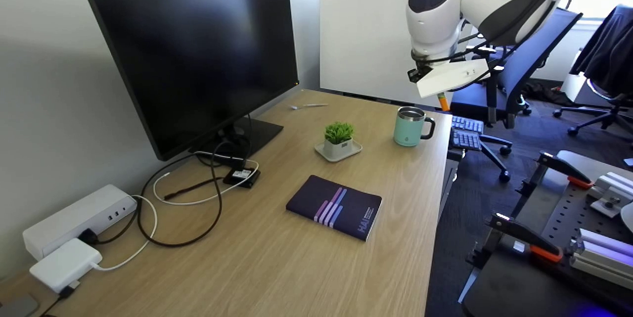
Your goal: Pick up the marker and put it in the cup
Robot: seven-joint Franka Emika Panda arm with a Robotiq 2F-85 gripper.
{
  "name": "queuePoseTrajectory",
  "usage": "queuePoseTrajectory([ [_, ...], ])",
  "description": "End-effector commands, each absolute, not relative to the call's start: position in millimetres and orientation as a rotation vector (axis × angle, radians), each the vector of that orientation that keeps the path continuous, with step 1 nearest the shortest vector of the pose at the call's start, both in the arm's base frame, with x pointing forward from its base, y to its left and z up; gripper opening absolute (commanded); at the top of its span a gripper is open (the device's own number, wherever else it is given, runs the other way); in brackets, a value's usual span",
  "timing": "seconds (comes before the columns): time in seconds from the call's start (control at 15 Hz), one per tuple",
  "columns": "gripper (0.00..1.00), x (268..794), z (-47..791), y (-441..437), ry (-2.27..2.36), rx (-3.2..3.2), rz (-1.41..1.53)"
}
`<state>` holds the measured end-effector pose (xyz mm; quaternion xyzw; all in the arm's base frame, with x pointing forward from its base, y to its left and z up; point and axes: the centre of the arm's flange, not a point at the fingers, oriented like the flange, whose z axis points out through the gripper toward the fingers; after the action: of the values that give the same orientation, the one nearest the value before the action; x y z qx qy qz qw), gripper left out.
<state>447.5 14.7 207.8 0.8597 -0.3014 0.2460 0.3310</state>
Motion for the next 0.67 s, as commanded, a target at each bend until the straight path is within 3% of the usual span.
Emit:
queuePoseTrajectory([
  [0.0,0.06,467,192,-5,-0.789,2.223,0.684],
  [0.6,0.06,494,165,-37,-0.799,2.217,0.616],
])
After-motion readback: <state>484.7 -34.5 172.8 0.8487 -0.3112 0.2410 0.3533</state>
